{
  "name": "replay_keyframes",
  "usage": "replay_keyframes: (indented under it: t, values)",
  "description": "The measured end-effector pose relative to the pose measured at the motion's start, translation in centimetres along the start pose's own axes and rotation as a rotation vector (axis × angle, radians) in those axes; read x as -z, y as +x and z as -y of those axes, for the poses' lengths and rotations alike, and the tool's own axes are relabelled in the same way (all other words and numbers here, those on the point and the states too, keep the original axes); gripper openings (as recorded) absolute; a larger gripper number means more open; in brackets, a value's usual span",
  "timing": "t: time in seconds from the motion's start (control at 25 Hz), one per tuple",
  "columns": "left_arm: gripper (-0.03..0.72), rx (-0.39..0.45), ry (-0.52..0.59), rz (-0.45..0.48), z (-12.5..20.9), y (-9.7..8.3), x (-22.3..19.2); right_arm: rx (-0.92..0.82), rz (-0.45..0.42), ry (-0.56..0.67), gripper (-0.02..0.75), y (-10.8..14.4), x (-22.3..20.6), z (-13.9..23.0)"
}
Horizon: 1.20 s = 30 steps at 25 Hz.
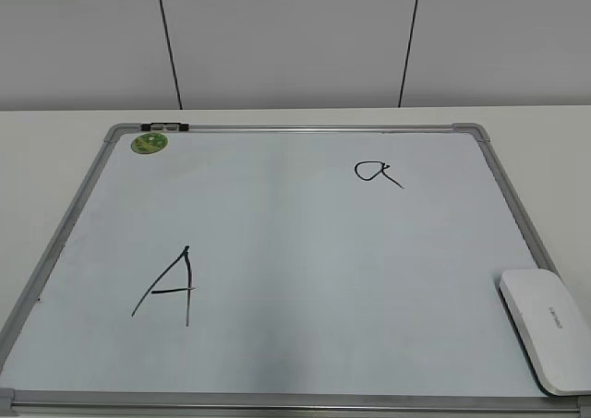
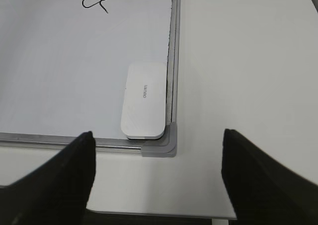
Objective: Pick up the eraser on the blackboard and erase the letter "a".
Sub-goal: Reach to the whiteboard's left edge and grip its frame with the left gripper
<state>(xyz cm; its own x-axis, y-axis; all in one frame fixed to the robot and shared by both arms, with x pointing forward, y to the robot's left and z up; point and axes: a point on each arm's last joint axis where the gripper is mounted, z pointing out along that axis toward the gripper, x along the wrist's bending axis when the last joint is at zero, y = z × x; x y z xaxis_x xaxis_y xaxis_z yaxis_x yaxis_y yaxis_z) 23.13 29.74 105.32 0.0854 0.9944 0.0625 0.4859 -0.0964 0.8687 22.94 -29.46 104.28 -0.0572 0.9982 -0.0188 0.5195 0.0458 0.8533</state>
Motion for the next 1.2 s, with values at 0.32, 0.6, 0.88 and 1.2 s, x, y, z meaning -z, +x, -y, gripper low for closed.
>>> replay_keyframes:
  t: [0.32,0.6,0.88,1.2]
  values:
    - [0.242,0.000,0.000,0.000,0.00,0.00,0.00,0.000,0.000,0.000,0.586,0.00,0.00,0.00]
    - [0.242,0.000,0.000,0.000,0.00,0.00,0.00,0.000,0.000,0.000,0.586,0.00,0.00,0.00]
    - [0.242,0.000,0.000,0.000,0.00,0.00,0.00,0.000,0.000,0.000,0.587,0.00,0.00,0.00]
    - [0.242,0.000,0.000,0.000,0.00,0.00,0.00,0.000,0.000,0.000,0.586,0.00,0.00,0.00]
